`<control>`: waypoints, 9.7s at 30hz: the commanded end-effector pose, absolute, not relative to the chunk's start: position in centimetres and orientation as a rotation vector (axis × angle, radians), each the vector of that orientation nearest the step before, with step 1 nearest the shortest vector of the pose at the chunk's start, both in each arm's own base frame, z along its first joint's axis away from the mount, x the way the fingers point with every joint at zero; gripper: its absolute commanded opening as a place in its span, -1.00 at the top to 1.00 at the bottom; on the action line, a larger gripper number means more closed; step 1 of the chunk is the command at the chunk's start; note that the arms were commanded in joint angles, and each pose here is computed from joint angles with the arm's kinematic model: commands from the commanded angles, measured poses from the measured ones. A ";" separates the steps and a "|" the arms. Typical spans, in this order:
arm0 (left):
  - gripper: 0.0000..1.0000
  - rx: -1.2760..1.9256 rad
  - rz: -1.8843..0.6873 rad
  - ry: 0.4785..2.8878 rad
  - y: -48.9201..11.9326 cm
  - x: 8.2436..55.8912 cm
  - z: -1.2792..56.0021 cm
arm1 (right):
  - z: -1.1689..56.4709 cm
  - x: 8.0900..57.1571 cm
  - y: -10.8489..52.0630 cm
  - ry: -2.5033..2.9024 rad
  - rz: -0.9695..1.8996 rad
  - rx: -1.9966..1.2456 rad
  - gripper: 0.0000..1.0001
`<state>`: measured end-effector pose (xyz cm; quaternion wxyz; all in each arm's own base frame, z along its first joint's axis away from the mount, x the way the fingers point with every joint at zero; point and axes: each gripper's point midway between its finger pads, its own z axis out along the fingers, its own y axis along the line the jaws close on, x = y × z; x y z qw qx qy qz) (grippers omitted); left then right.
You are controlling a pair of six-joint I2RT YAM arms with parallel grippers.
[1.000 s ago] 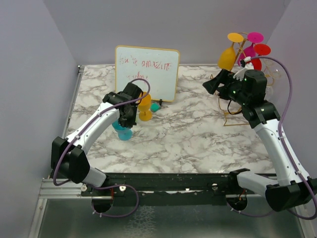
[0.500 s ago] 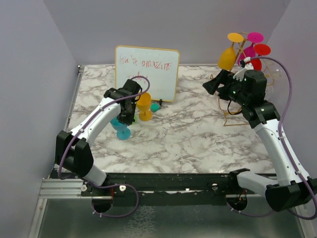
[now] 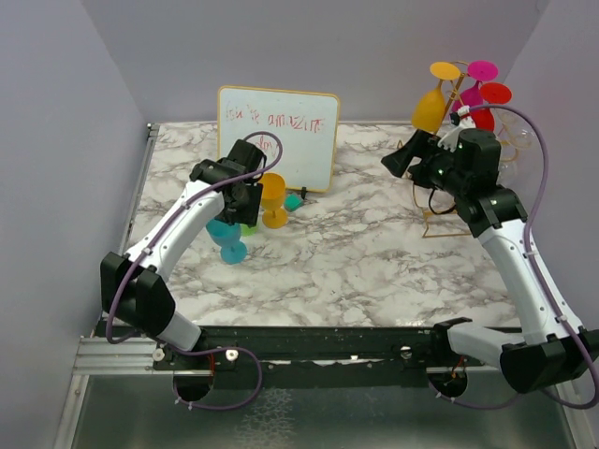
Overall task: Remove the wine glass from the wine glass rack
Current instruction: Place the wine glass at the center of the board, then pick up the wine glass from the wine rack, then place the wine glass at the center of the board.
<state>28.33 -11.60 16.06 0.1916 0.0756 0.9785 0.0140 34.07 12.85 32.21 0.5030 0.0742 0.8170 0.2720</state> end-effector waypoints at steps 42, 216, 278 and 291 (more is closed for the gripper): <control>-0.98 0.512 -0.914 2.083 -26.0 26.7 31.3 | 45.8 50.6 5.4 1.673 -0.117 0.084 -0.50; -0.98 0.484 -0.875 2.083 -24.4 25.4 30.4 | 44.2 56.4 2.5 1.681 -0.392 -0.118 0.99; -0.98 0.281 -0.923 1.907 -24.2 27.0 34.4 | 41.0 42.8 14.6 1.806 0.594 -0.175 0.99; -0.98 0.382 -1.140 1.816 -27.2 25.9 35.4 | 32.1 38.1 17.4 1.958 0.911 -0.061 0.99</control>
